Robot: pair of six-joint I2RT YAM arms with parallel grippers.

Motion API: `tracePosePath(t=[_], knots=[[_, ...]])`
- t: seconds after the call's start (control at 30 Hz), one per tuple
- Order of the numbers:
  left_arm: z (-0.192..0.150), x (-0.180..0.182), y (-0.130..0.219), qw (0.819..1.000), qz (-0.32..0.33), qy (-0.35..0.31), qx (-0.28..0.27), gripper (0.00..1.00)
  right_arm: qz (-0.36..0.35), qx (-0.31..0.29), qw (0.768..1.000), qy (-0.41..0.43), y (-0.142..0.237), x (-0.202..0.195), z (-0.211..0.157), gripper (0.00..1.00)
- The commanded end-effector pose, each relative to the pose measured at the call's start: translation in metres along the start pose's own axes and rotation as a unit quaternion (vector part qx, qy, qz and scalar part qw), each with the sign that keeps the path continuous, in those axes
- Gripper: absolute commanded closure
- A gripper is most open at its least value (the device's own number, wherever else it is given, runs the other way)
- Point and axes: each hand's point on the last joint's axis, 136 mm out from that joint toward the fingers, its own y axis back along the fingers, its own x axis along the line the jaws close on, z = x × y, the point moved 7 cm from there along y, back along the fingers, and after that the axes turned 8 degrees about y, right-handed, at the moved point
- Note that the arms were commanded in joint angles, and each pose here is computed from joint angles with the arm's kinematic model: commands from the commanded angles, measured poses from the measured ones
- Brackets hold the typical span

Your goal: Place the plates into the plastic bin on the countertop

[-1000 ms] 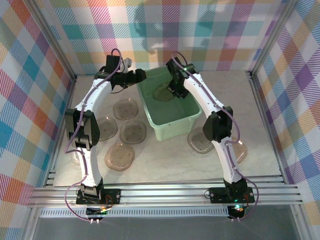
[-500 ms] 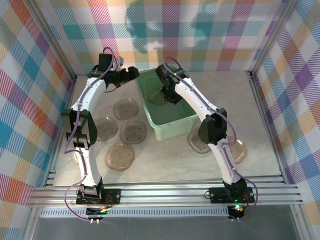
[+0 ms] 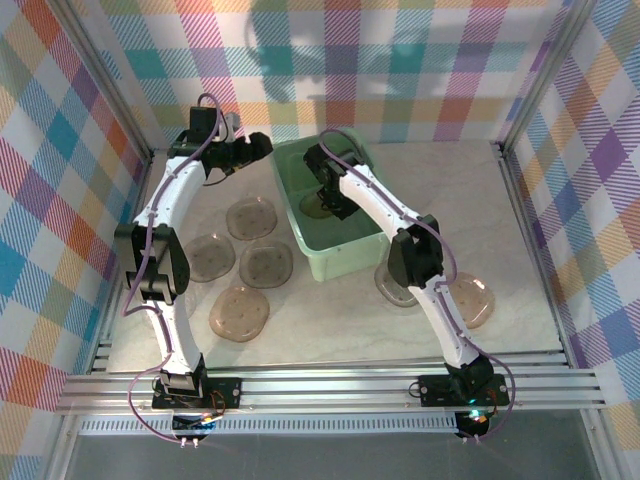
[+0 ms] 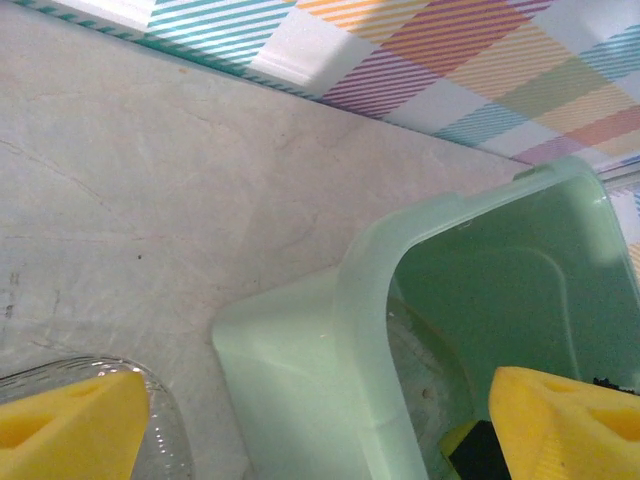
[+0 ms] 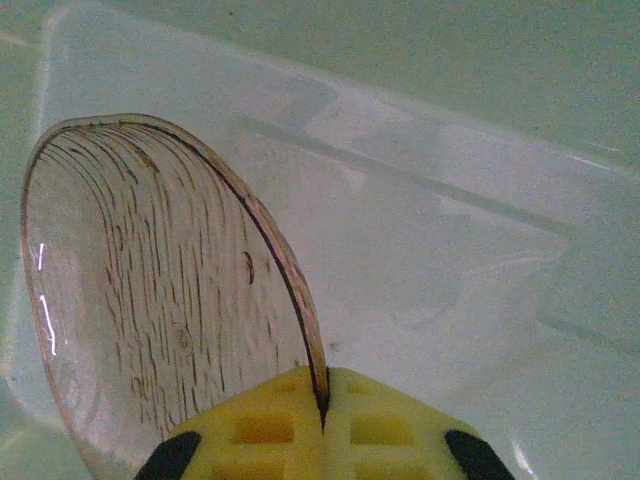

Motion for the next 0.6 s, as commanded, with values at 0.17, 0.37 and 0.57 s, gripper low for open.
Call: tracePosePath(t=[0.17, 0.37, 0.57], knots=[[0.003, 0.002, 0.020, 1.000, 0.013, -0.006, -0.008, 0.12, -0.014, -0.007, 1.000, -0.024, -0.021, 0.001, -0.008, 0.98], [0.002, 0.004, 0.019, 1.000, 0.020, -0.009, -0.007, 0.12, -0.001, -0.005, 1.000, -0.026, -0.034, 0.008, -0.011, 0.97], [0.001, 0.006, 0.019, 1.000, 0.028, -0.013, -0.006, 0.12, 0.013, -0.007, 1.000, -0.012, -0.034, 0.014, -0.008, 0.88]])
